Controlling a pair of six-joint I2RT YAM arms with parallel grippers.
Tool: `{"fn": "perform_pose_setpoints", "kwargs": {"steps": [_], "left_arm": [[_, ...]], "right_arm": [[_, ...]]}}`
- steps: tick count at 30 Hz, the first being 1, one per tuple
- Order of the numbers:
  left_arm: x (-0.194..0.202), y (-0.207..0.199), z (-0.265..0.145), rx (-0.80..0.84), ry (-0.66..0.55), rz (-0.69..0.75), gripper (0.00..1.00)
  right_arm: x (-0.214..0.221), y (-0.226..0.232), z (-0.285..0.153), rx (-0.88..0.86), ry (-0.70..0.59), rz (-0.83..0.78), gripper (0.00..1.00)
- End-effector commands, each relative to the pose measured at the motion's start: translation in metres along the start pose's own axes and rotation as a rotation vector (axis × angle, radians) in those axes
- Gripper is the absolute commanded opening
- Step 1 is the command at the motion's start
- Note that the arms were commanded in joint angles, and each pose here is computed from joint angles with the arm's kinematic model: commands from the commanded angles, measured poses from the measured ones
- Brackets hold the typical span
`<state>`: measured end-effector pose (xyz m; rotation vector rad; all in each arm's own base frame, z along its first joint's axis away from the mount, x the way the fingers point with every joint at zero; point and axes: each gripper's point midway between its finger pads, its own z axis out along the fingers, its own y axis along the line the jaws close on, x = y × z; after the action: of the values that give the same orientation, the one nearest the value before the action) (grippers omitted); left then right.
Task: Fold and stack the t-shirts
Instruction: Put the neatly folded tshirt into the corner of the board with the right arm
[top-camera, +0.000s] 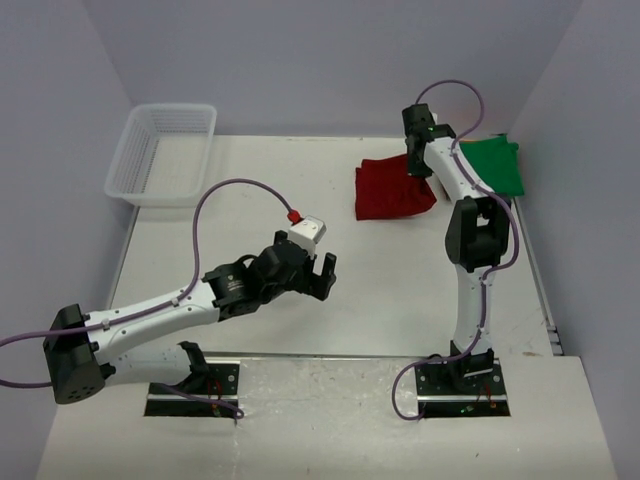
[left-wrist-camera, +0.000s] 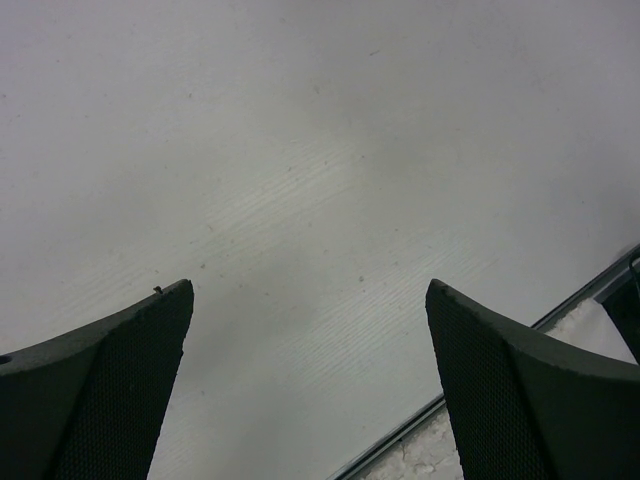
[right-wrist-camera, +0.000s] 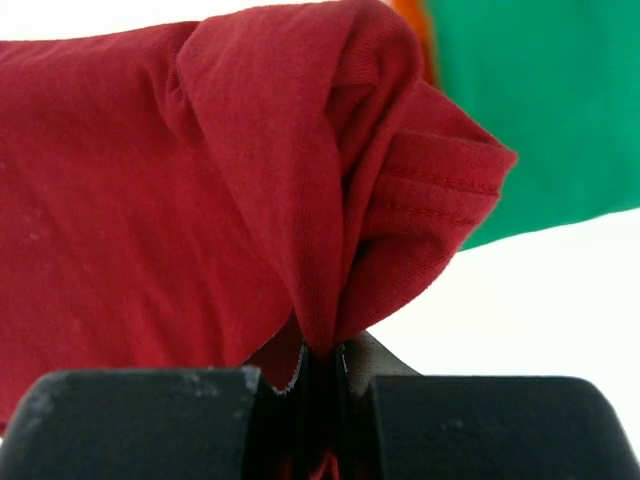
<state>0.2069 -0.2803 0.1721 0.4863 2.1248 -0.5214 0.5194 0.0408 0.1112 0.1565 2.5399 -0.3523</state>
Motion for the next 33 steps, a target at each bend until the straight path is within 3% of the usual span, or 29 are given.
{"fn": "perform_pose_setpoints", "kwargs": {"steps": [1, 11, 33], "left_arm": [[-0.009, -0.002, -0.002, 0.048, -0.035, -0.001, 0.97], [-0.01, 0.017, -0.003, 0.045, -0.041, -0.014, 0.98], [-0.009, 0.016, -0.001, 0.1, -0.04, -0.035, 0.98]], "right_arm": [[-0.048, -0.039, -0.039, 0.124, -0.157, 0.018, 0.0], [-0.082, -0.081, -0.066, 0.286, -0.258, 0.007, 0.0], [-0.117, -0.13, -0.143, 0.405, -0.406, 0.027, 0.0]]}}
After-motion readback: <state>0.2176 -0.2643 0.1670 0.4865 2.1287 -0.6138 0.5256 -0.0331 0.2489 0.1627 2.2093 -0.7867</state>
